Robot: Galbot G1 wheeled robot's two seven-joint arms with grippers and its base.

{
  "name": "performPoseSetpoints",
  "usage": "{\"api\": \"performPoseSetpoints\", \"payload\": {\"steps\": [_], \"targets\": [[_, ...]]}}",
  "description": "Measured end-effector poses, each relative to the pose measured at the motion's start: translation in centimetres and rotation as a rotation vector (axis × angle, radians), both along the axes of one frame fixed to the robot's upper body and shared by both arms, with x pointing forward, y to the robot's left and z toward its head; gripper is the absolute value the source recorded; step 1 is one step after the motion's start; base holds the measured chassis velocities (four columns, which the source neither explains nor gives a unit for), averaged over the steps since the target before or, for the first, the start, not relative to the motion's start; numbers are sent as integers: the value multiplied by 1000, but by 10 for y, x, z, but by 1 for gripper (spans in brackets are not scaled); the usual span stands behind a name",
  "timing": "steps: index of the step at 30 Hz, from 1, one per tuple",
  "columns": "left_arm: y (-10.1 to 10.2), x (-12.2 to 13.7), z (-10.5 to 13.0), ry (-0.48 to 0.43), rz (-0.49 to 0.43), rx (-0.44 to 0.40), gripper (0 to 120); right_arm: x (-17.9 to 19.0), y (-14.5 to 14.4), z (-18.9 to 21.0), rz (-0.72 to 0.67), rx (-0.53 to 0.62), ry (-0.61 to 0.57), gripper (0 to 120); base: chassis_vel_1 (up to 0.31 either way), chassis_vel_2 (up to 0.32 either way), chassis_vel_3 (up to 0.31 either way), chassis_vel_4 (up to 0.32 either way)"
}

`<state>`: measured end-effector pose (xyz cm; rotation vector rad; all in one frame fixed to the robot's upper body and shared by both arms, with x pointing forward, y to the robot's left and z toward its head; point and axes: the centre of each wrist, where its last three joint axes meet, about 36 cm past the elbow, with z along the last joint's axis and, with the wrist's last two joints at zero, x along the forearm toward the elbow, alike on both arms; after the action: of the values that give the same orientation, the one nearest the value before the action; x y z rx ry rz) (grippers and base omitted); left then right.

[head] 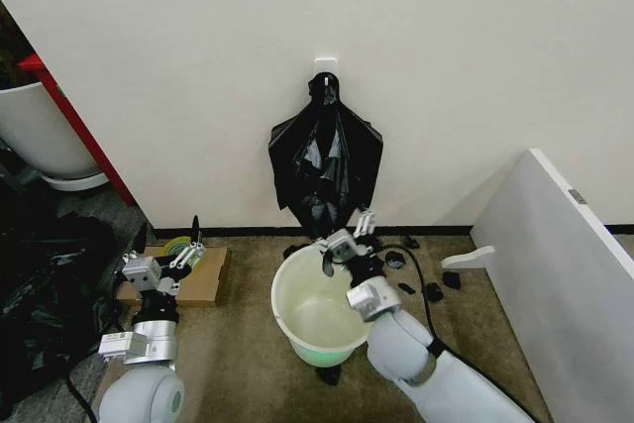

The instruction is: Place the garbage bag over the trash bin.

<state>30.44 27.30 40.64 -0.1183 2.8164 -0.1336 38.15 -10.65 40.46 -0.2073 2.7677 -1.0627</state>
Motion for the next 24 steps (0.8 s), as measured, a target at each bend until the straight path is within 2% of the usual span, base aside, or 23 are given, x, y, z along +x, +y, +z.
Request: {"api": "performPoseSetpoints", "payload": {"steps": [5,8,11,15,18,19,24], "targets": [[1,0,0,-1,1,1,100,2,-5,-4,-44,-55,-19,95,0,0,0,0],[0,0,0,-1,0,0,100,5,-10,-4,-60,-62,-41,82,0,0,0,0],[0,0,0,-2,-1,0,100,5,-14,-4,-62,-64,-58,76,0,0,0,0],[-1,0,2,-7,-4,1,100,4,-21,-3,-59,-70,-100,57,0,0,0,0],[-2,-1,3,-8,-6,2,100,3,-24,-1,-57,-67,-126,48,0,0,0,0],[-2,-1,3,-8,-6,2,100,3,-24,-1,-57,-67,-126,48,0,0,0,0],[-3,-3,3,-7,-8,4,100,2,-30,2,-52,-46,-164,25,0,0,0,0]]}}
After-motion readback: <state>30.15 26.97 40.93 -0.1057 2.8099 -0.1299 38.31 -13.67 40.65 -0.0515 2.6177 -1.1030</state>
